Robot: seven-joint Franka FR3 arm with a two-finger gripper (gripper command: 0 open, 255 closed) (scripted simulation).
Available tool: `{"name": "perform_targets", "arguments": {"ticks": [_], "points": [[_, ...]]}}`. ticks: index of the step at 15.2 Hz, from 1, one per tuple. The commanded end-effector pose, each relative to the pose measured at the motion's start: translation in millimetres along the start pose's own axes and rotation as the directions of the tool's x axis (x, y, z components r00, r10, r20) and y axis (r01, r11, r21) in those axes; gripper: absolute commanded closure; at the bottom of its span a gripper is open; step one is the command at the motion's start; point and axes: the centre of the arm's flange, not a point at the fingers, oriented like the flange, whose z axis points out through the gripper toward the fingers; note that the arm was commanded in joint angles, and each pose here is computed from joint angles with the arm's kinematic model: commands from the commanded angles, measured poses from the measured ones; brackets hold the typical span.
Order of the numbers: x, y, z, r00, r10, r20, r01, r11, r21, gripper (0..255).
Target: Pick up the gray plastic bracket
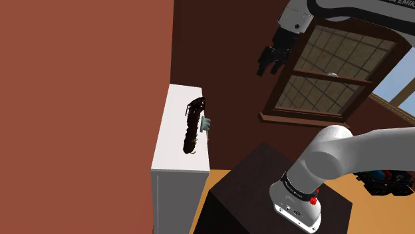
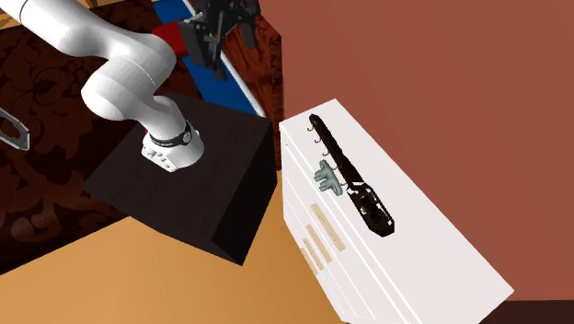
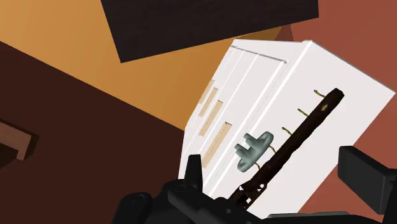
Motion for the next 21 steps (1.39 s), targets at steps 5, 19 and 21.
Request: {"name": "perform_targets", "arguments": {"ticks": [5, 19, 21], "points": [[27.5, 1.2, 46.2, 0.993, -0.116, 0.013, 0.116, 0.993, -0.002, 0], [116.4, -17.6, 210.7, 0.864, -0.5, 0.059, 0.5, 0.866, 0.003, 0], [127.6, -23.0, 234.5, 0.833, -0.549, 0.065, 0.55, 0.835, 0.006, 0]]}}
